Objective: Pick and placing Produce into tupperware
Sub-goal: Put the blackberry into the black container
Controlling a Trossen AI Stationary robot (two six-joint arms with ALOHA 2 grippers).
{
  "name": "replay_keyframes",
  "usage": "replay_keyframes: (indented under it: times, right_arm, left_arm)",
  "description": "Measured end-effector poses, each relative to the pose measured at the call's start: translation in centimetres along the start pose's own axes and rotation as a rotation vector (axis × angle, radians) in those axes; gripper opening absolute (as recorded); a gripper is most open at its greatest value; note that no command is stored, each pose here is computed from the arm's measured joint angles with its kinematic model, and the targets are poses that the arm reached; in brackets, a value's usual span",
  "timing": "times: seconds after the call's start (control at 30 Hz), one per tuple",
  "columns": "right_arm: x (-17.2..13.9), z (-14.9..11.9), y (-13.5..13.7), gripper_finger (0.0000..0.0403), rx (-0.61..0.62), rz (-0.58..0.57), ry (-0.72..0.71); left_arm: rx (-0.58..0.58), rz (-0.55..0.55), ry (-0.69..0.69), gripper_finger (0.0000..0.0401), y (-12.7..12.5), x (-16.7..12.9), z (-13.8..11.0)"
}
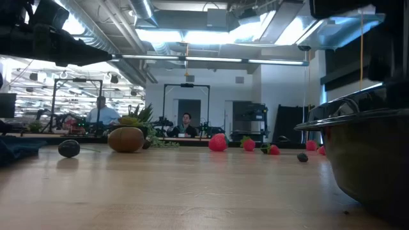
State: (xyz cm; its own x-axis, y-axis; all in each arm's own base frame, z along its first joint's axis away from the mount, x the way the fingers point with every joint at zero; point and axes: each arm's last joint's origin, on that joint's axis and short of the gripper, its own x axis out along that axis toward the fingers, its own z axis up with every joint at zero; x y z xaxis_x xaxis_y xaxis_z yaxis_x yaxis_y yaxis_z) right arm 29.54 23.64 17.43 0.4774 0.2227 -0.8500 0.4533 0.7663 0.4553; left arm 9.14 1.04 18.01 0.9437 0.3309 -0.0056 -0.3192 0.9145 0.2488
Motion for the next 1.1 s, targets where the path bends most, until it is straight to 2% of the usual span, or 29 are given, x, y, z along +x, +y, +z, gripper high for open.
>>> replay_keyframes:
  times: [0.27, 0.4, 0.83, 0.93, 1.1]
  right_arm:
    - [0.5, -0.2, -0.1, 0.0120, 0.092, -0.007, 0.027]
    - [0.5, -0.3, -0.1, 0.0133, 0.095, 0.007, 0.081]
    - [0.6, 0.6, -0.5, 0.0169, 0.094, -0.010, 0.074]
    - [-0.2, 1.0, -0.4, 0.0169, 0.079, 0.007, 0.064]
    - [-3.2, 2.3, 0.1, 0.0170, 0.072, 0.076, 0.018]
  left_arm:
    - [0.000, 0.000, 0.000, 0.0265, 0.0, 0.0, 0.0]
    - [-0.001, 0.000, 0.000, 0.0265, 0.0, 0.0, 0.0]
    - [-0.004, 0.000, 0.000, 0.0265, 0.0, 0.0, 0.0]
    - [-0.004, 0.000, 0.000, 0.0265, 0.0, 0.0, 0.0]
    - [-0.004, 0.001, -0.002, 0.0265, 0.0, 0.0, 0.0]
